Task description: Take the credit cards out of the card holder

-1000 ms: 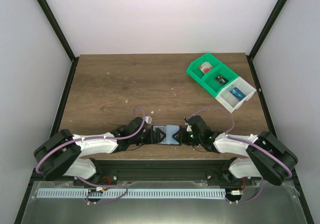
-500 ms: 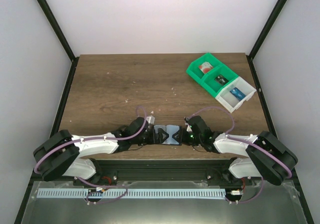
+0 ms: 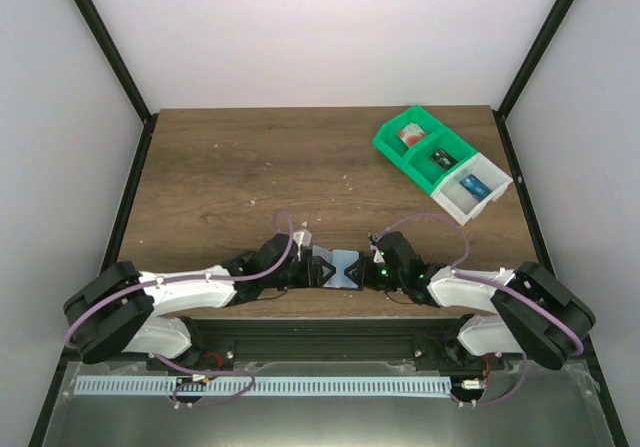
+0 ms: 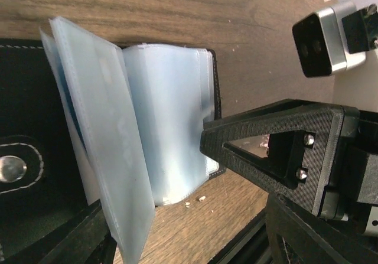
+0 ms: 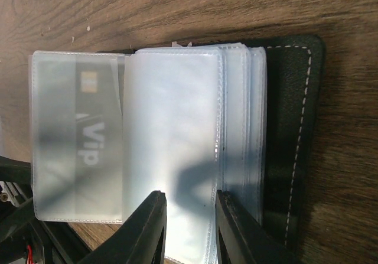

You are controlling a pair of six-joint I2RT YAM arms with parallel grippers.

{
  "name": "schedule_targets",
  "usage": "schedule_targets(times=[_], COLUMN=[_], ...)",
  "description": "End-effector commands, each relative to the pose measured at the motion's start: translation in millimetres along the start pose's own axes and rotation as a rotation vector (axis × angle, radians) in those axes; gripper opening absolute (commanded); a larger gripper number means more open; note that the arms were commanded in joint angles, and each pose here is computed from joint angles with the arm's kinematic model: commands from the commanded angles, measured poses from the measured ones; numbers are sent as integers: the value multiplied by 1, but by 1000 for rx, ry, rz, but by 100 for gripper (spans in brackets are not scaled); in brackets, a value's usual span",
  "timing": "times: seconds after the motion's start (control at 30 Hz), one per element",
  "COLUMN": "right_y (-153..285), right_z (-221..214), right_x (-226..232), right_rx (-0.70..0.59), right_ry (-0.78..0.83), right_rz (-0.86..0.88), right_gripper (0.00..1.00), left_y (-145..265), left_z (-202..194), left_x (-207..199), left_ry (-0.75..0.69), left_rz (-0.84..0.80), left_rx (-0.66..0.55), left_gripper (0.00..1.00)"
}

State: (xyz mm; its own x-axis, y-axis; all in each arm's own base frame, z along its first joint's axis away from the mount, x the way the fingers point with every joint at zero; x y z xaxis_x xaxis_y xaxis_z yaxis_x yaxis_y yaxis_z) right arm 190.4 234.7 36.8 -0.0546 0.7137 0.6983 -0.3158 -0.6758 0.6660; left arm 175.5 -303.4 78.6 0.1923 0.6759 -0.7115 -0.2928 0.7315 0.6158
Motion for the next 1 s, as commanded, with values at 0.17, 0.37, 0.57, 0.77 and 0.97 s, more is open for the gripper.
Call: schedule_targets(times=[0.17,0.37,0.57,0.77,0.97], right_y=[-1,0,0,0,-1], right_z=[-15,-15,-15,-16,-15], right_x=[-18,-18,-18,-19,-17], right_rx=[42,41,42,43,45], right_ry=[-16,-16,-16,-18,-18], right_rz=[-57,-55,-55,-57,-53], right_gripper=[26,25,26,26,26], left_y=[16,14,14,27,10], left_z=[13,6,8,19,7], left_x=[3,3,8,5,8], left_ry=[-43,-19,-25,-34,-17], left_rz=[61,31,68,71,57], left_rx=[-81,-57,-65,-136,-64], left_gripper=[64,54,62,67,71])
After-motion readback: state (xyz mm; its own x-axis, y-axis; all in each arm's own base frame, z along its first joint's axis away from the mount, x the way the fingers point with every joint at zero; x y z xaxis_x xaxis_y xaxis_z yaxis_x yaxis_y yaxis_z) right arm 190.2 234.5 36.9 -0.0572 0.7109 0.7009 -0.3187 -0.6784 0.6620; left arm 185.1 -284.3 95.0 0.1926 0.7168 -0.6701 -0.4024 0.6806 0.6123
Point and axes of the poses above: each gripper's point midway between its finger pads, its own y axis back along the fingers, its own x axis along the line the jaws close on, z = x × y, the point moved 1 cm from there along y, back along the fingers
